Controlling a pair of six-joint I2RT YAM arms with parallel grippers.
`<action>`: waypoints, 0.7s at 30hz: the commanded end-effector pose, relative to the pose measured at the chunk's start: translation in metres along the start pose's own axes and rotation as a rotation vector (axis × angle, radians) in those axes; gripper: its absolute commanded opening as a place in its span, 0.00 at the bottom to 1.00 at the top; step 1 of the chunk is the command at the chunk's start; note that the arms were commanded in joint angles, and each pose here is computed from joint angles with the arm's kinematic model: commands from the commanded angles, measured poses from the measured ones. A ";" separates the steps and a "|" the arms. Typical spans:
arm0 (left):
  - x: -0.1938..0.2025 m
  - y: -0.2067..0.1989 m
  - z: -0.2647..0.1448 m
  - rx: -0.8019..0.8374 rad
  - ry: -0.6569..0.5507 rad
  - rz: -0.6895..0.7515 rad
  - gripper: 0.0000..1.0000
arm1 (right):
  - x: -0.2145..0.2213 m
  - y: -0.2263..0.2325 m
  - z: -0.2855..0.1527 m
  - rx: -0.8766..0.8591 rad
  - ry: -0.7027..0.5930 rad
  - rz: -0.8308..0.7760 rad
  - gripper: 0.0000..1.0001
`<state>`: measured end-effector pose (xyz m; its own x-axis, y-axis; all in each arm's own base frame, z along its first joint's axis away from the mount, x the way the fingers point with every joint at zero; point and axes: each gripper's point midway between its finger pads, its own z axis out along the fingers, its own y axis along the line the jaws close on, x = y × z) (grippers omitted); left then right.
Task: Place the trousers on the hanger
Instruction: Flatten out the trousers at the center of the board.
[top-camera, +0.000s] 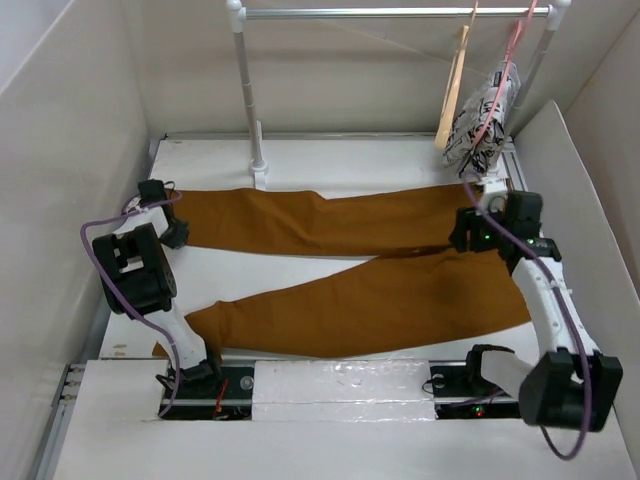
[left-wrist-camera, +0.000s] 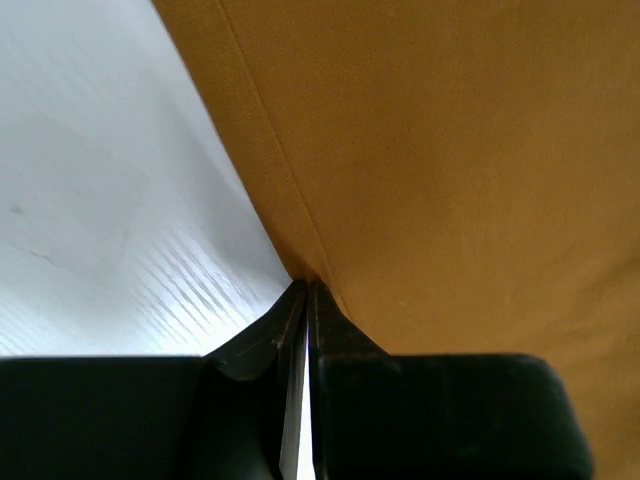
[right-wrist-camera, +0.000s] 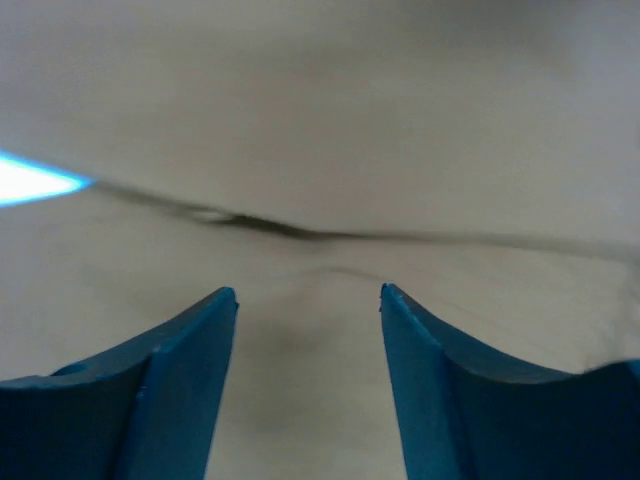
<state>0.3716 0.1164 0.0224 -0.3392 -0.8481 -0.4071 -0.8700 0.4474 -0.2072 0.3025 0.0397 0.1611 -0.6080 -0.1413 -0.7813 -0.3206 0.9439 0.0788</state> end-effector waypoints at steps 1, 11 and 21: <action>-0.022 0.016 0.003 -0.030 -0.024 -0.044 0.00 | -0.011 -0.059 0.000 0.076 -0.053 0.149 0.66; -0.047 -0.087 -0.105 0.381 -0.148 0.152 0.59 | -0.029 0.060 0.017 -0.273 -0.053 -0.055 0.29; -0.046 -0.093 -0.278 0.774 -0.355 0.193 0.65 | 0.005 0.392 0.011 -0.973 -0.033 -0.653 0.61</action>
<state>0.3833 0.0432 0.2722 -0.2467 -0.6832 -0.6873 -0.3647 0.7226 -0.5873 0.1840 0.3588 0.1468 -0.2634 -0.5586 -0.7865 -0.9637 0.1893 0.1883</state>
